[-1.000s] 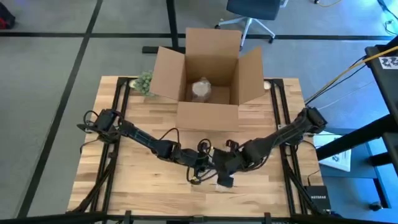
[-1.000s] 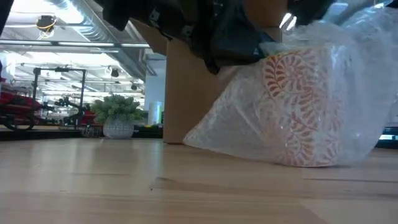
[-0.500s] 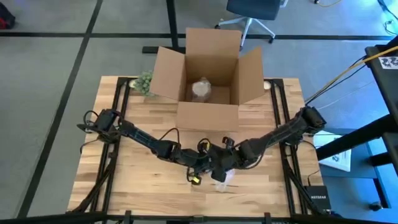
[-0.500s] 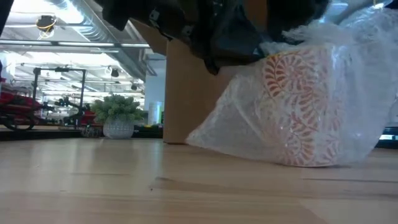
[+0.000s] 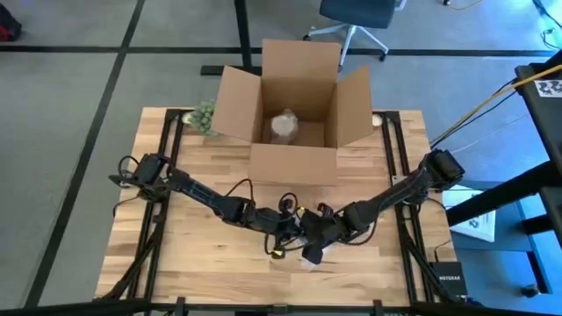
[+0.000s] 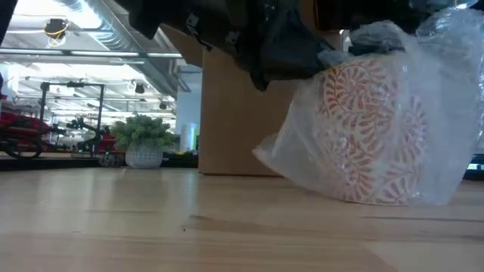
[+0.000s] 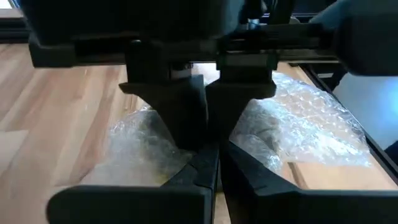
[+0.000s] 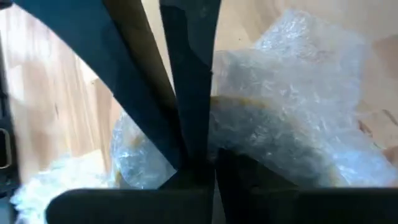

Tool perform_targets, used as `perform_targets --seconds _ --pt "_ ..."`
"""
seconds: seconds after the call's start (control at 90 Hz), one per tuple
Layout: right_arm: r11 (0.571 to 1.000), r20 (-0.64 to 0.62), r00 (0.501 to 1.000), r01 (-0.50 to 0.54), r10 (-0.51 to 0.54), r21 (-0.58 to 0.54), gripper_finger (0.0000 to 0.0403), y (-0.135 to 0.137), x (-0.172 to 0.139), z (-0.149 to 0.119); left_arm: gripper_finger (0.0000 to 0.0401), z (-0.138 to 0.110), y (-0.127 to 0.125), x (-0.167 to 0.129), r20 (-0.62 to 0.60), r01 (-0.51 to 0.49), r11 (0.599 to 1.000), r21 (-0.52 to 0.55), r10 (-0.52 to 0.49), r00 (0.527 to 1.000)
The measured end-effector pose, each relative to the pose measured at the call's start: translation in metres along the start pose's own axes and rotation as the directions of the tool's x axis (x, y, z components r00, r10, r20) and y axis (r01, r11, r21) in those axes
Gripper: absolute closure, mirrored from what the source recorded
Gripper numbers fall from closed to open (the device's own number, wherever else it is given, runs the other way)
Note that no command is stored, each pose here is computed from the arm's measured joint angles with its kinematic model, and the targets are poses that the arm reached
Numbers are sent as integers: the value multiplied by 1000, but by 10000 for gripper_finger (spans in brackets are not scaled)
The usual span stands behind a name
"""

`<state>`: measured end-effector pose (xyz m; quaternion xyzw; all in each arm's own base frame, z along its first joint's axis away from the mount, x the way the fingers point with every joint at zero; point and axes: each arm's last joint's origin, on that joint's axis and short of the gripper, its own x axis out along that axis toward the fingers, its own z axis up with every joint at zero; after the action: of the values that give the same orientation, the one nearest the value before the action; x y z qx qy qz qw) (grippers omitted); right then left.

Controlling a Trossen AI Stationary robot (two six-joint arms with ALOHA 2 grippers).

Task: Wrap mug
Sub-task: Wrap the orange mug with bubble wrap

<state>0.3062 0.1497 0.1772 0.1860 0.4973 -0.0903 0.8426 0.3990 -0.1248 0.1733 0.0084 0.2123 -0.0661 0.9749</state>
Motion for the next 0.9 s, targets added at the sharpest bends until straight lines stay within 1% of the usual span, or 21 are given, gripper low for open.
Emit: perform_targets --seconds 0.089,0.178,0.344,0.4,0.478,0.533,0.644,0.8,0.9 --pt "1000 -21 1000 -18 18 -22 403 5 -8 6 401 0 0 0 -1 0 1000 -9 0 1000" --pt "999 -60 998 3 -6 -50 403 11 -19 11 401 0 0 0 -2 0 1000 -10 0 1000" --pt "996 -99 995 21 -30 -92 403 27 -61 29 401 0 0 0 -1 0 1000 -11 0 1000" --pt "994 -88 996 13 -23 -106 403 33 -72 34 401 0 0 0 -2 1 1000 -13 -1 1000" --pt "994 -47 999 -28 23 -104 403 39 -78 41 401 0 0 0 -2 0 1000 -14 0 1000" --pt "994 -40 998 -51 47 -100 403 41 -78 42 401 0 0 0 -2 1 1000 -16 -1 1000" --pt "994 -63 998 -27 20 -108 403 42 -62 39 401 0 0 0 -1 1 1000 -18 -1 1000" --pt "990 -157 985 50 -70 -132 403 34 -25 23 401 0 0 0 -1 1 1000 -18 -1 1000" --pt "987 -189 975 93 -117 -129 403 26 -8 15 401 0 0 0 1 0 1000 -19 0 1000"
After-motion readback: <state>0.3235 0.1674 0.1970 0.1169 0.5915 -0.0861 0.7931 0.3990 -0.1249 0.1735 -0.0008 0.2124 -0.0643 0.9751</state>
